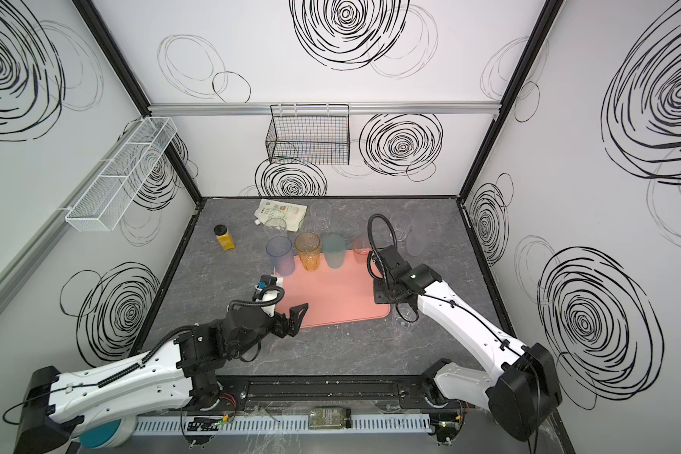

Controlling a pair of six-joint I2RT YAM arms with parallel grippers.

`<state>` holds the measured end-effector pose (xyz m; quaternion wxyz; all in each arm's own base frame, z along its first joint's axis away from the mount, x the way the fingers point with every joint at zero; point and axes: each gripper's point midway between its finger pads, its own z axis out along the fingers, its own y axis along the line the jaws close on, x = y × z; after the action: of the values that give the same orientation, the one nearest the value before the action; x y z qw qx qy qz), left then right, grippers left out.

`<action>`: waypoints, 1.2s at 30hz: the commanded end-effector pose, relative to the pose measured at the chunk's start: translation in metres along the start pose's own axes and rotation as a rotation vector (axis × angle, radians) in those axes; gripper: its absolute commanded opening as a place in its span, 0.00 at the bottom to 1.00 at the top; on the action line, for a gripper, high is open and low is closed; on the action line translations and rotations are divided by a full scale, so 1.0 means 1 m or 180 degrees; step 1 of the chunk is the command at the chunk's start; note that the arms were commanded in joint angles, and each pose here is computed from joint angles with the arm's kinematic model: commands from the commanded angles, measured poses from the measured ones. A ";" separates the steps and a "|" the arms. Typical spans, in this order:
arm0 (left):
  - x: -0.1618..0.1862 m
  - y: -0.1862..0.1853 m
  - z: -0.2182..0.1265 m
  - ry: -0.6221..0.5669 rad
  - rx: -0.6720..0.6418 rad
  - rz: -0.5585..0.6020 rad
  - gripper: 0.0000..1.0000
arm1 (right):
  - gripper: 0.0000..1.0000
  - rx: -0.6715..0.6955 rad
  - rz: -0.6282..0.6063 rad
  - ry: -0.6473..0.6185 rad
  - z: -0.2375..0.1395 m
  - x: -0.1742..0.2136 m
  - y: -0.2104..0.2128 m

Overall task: Place the glasses into the tray
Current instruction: 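Open the right gripper and lift it off the pink cup, then move the right gripper to a clear glass near the tray and grasp it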

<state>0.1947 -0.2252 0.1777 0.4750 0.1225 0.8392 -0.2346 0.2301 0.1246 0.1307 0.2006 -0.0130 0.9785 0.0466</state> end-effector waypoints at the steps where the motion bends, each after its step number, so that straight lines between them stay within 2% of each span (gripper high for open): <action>1: 0.003 0.003 -0.001 -0.0080 -0.0228 0.0066 0.98 | 0.48 0.0320 0.0115 0.0133 -0.004 0.024 -0.020; 8: 0.008 -0.018 0.006 -0.0088 -0.0112 0.0213 0.99 | 0.47 0.0403 0.0135 0.0257 -0.001 0.045 -0.024; 14: 0.024 -0.023 0.016 0.0017 -0.0093 0.0292 0.98 | 0.41 0.0469 0.0122 0.0324 0.011 0.055 -0.029; 28: 0.040 -0.010 0.020 0.0078 -0.0195 0.0355 0.99 | 0.16 0.0478 0.0011 0.0385 0.034 0.056 -0.022; 32: 0.036 -0.010 0.018 0.0052 -0.0186 0.0349 0.99 | 0.09 0.0468 -0.0036 0.0362 0.028 0.051 -0.017; 36: 0.031 -0.005 0.015 0.0016 -0.0207 0.0329 0.98 | 0.05 0.0380 -0.0169 0.0257 0.005 0.041 -0.003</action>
<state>0.1818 -0.2421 0.1366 0.4701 0.1669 0.8481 -0.1786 0.1892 0.1153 0.0850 0.1378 -0.0186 0.9901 -0.0183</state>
